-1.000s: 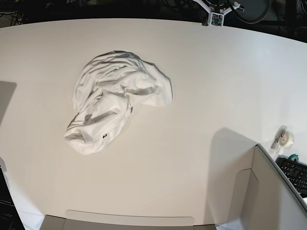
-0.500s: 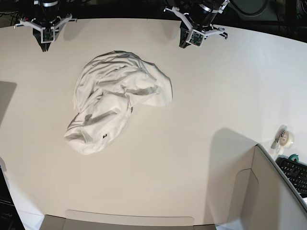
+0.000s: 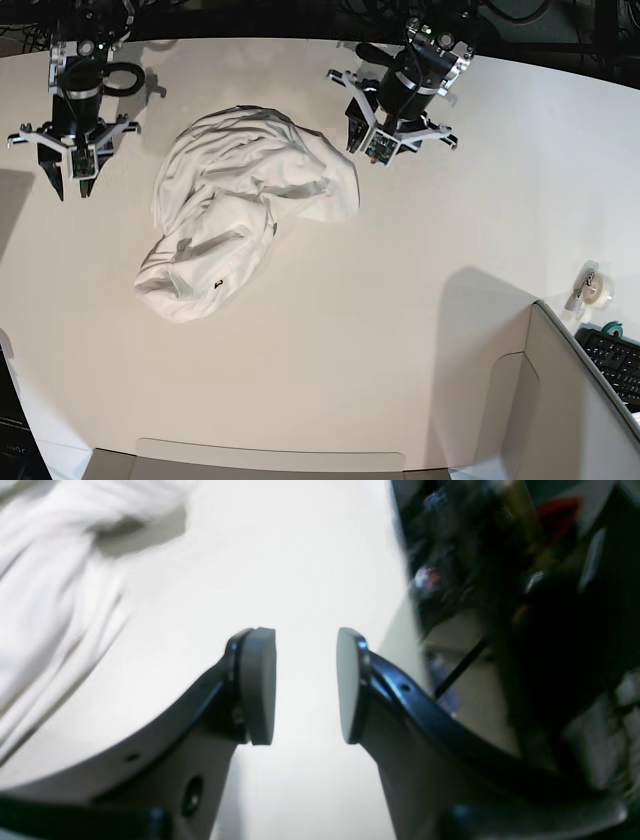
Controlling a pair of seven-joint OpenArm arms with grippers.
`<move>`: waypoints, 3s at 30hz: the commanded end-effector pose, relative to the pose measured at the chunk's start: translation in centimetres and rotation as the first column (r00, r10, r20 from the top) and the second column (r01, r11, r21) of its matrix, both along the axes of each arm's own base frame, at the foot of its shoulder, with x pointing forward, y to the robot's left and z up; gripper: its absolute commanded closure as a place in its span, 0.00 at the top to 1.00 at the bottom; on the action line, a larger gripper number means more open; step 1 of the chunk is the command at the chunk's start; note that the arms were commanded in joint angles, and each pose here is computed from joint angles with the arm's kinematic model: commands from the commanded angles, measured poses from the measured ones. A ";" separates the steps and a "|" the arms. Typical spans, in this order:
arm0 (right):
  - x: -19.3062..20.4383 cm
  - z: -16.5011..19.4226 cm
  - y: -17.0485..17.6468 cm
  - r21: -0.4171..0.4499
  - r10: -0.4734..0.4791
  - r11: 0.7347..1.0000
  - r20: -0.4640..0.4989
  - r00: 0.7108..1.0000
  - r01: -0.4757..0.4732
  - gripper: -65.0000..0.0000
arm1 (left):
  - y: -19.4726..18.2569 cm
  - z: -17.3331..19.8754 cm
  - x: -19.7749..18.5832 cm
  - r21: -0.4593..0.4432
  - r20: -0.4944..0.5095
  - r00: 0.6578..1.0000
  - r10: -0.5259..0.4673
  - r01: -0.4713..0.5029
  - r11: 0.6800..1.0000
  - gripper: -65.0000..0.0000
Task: Layout the t-shirt on the table in an organized manner, then fold the t-shirt properly
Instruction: 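Move both grippers down toward the crumpled white t-shirt, then grasp a fold of the shirt with the left gripper and pull it outward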
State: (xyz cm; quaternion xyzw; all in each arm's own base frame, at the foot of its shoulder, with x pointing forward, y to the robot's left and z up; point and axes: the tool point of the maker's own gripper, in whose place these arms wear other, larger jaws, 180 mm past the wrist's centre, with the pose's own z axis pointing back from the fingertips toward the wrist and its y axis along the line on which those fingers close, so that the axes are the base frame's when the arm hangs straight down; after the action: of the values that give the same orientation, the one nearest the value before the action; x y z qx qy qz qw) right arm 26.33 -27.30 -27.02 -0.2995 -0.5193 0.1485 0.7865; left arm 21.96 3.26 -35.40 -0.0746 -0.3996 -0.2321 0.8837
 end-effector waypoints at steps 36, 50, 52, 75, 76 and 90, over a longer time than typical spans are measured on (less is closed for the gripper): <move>6.3 -6.1 -1.7 -0.234 0.097 0.958 -0.272 0.957 -0.164 0.31 | -5.9 1.5 6.6 0.139 0.074 0.936 -0.343 0.331 0.933 0.30; 5.1 -7.3 -1.5 -0.224 0.100 0.959 -0.304 0.947 -0.173 0.31 | -6.6 0.6 7.5 0.158 0.058 0.929 -0.366 0.354 0.922 0.30; 5.0 -7.4 -1.3 -0.216 0.103 0.961 -0.304 0.947 -0.174 0.31 | -6.7 0.9 7.9 0.163 0.069 0.927 -0.367 0.353 0.921 0.30; 4.1 -8.5 -0.6 -0.191 0.108 0.965 -0.326 0.939 -0.178 0.31 | -9.3 -1.3 8.5 0.087 0.045 0.929 -0.367 0.362 0.928 0.30; 4.1 -8.6 -0.5 -0.190 0.110 0.965 -0.326 0.939 -0.179 0.31 | -9.3 -1.3 8.5 0.087 0.045 0.929 -0.367 0.362 0.928 0.30; 3.9 -9.0 -0.2 -0.177 0.111 0.968 -0.331 0.937 -0.177 0.31 | -9.3 4.1 9.6 0.107 0.156 0.920 -0.359 0.346 0.932 0.00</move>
State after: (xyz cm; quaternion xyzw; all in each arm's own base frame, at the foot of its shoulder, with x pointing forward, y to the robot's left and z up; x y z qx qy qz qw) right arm 29.64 -27.40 -37.08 -0.3032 -0.3720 0.3078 0.8215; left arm 30.98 -5.57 -32.70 -0.0859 -0.4227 -0.4114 0.8029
